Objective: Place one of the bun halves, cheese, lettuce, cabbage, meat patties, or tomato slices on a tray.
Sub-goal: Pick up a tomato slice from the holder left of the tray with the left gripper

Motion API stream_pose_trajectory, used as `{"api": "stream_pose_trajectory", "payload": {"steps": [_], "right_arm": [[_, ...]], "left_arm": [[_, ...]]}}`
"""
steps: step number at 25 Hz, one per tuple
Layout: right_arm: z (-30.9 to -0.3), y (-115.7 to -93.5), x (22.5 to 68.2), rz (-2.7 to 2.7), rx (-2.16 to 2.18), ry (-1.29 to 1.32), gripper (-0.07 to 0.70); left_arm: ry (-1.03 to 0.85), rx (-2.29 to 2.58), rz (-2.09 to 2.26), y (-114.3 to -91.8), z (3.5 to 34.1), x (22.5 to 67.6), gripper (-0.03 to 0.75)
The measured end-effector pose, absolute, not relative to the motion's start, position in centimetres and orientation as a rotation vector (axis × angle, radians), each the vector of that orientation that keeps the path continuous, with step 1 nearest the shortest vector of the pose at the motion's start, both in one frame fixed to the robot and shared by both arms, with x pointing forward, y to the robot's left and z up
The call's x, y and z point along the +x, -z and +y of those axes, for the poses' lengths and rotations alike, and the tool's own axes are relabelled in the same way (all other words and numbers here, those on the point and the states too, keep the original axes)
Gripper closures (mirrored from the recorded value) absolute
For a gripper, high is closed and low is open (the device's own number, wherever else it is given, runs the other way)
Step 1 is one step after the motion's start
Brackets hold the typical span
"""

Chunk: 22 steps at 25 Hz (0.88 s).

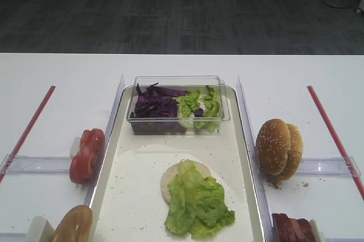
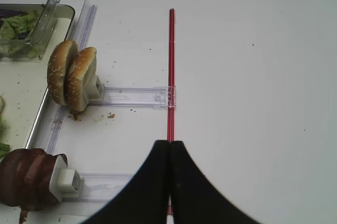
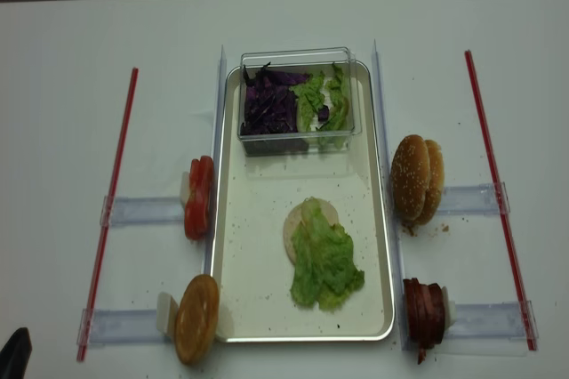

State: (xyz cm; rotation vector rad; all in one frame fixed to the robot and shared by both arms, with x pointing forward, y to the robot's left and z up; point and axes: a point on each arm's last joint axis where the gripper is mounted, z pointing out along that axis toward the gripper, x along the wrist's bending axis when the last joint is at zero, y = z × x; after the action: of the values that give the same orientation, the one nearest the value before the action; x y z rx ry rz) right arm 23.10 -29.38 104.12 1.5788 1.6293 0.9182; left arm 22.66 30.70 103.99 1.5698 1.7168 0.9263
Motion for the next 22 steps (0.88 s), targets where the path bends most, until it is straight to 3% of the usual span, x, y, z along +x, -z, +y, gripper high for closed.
{"api": "stream_pose_trajectory", "payload": {"steps": [22], "right_arm": [[-29.38, -104.12, 23.10, 1.628, 1.581, -0.919, 0.595]], "left_arm": [[-0.926, 1.570, 1.717, -103.99, 30.70, 22.66, 0.224]]}}
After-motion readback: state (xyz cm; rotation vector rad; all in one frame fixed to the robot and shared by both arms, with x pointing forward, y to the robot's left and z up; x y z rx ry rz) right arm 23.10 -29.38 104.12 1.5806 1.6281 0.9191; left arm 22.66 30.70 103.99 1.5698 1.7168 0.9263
